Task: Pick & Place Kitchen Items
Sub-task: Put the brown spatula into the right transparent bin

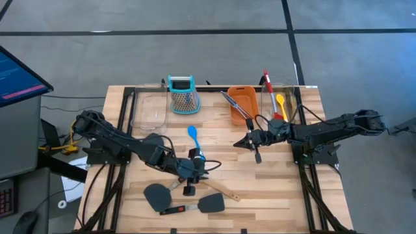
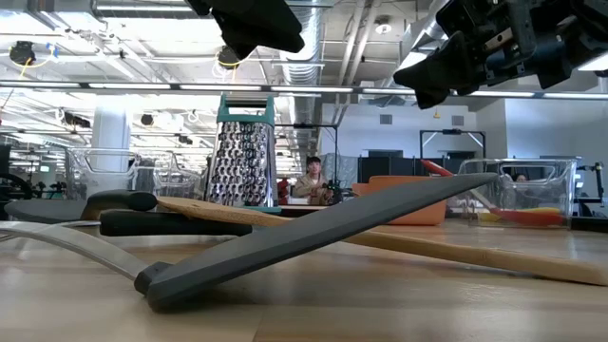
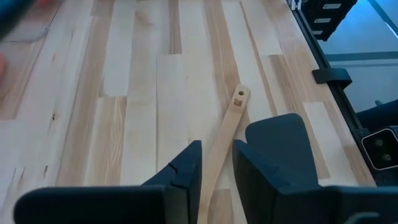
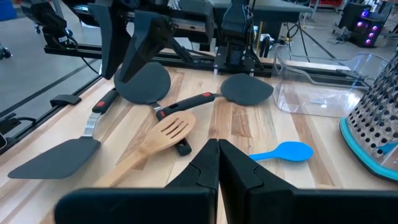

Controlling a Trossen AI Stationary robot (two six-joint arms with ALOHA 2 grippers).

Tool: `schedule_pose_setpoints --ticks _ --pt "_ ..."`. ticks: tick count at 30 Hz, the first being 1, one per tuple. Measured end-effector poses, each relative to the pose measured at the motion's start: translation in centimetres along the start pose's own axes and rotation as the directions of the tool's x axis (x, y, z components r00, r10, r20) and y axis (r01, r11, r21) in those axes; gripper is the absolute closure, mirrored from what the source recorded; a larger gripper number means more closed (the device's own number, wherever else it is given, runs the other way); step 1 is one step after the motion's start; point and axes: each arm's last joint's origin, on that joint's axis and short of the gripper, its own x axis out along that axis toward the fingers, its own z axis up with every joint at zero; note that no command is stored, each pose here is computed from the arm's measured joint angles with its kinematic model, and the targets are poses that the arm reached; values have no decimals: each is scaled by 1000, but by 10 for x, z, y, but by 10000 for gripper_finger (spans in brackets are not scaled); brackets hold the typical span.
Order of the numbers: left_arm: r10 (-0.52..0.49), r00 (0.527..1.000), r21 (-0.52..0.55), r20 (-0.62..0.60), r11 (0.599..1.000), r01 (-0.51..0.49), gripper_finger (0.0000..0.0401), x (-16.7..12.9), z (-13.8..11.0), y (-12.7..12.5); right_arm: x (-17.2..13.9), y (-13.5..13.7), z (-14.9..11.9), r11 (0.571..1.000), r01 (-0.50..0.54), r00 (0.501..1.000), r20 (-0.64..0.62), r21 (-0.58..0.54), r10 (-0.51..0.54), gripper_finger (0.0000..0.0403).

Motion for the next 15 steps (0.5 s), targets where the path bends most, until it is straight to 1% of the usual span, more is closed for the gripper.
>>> schedule_pose_setpoints --ticks 10,15 --pt "19 996 -18 -83 1000 -21 324 8 -30 4 0 0 0 1000 0 1000 -2 0 0 403" --pt "19 996 -19 -85 1000 -21 324 11 -37 5 0 0 0 1000 0 1000 -4 1 0 403"
